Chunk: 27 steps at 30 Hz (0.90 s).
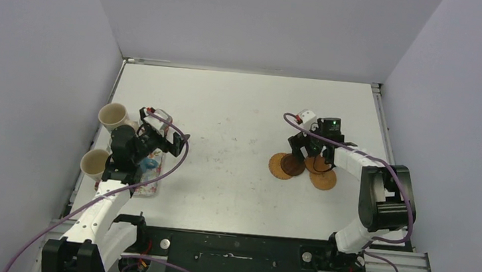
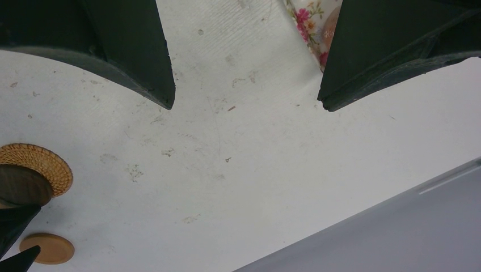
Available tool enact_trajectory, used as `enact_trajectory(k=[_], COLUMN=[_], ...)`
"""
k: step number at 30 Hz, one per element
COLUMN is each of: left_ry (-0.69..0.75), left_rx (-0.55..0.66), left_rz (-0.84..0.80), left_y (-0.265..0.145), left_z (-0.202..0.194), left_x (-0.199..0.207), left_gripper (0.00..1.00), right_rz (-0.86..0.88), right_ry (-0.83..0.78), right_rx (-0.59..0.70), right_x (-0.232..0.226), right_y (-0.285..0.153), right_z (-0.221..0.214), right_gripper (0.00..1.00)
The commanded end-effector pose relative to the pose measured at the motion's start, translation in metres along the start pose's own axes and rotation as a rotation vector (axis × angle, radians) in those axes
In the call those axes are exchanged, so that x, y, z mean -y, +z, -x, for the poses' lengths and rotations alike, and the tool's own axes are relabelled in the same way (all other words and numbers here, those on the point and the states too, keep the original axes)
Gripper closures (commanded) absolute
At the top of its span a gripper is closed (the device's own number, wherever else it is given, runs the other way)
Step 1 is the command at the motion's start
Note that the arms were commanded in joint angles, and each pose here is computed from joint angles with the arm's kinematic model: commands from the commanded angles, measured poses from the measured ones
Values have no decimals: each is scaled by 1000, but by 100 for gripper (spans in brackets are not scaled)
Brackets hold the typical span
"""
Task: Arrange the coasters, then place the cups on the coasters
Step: Move the coaster to the center of the board.
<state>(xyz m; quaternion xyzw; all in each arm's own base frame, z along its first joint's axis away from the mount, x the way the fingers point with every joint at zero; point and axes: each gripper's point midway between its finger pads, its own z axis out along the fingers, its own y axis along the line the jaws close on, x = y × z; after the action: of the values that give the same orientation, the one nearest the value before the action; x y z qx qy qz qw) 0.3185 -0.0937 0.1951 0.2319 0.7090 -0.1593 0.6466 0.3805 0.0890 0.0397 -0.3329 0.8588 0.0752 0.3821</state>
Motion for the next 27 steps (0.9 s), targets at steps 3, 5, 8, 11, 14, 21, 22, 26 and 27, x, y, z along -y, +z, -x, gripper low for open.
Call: enact_trajectory(k=[3, 5, 8, 11, 14, 21, 22, 26, 27], left_ry=[34, 33, 33, 33, 32, 31, 32, 32, 34], left_rx=[43, 43, 42, 42, 40, 34, 34, 35, 35], left_rz=[10, 11, 9, 9, 9, 7, 7, 7, 7], left_y=[2, 2, 3, 3, 3, 4, 4, 4, 4], left_z=[16, 15, 15, 15, 15, 13, 13, 13, 13], left_x=[-4, -4, -3, -3, -3, -3, -3, -3, -3], left_gripper=[3, 3, 3, 3, 3, 3, 3, 3, 3], right_rz=[57, 81, 87, 45, -8, -208, -236, -304, -314], right_ry=[-66, -80, -82, -67, -45, 46, 61, 98, 100], right_rx=[35, 41, 33, -7, -47, -67, -55, -40, -36], right_x=[-5, -10, -11, -1, 10, 48, 54, 66, 68], right_y=[-4, -6, -7, -1, 6, 11, 12, 13, 12], right_z=[19, 20, 18, 12, 5, 1, 4, 5, 6], right_gripper=[0, 0, 0, 0, 0, 0, 0, 0, 0])
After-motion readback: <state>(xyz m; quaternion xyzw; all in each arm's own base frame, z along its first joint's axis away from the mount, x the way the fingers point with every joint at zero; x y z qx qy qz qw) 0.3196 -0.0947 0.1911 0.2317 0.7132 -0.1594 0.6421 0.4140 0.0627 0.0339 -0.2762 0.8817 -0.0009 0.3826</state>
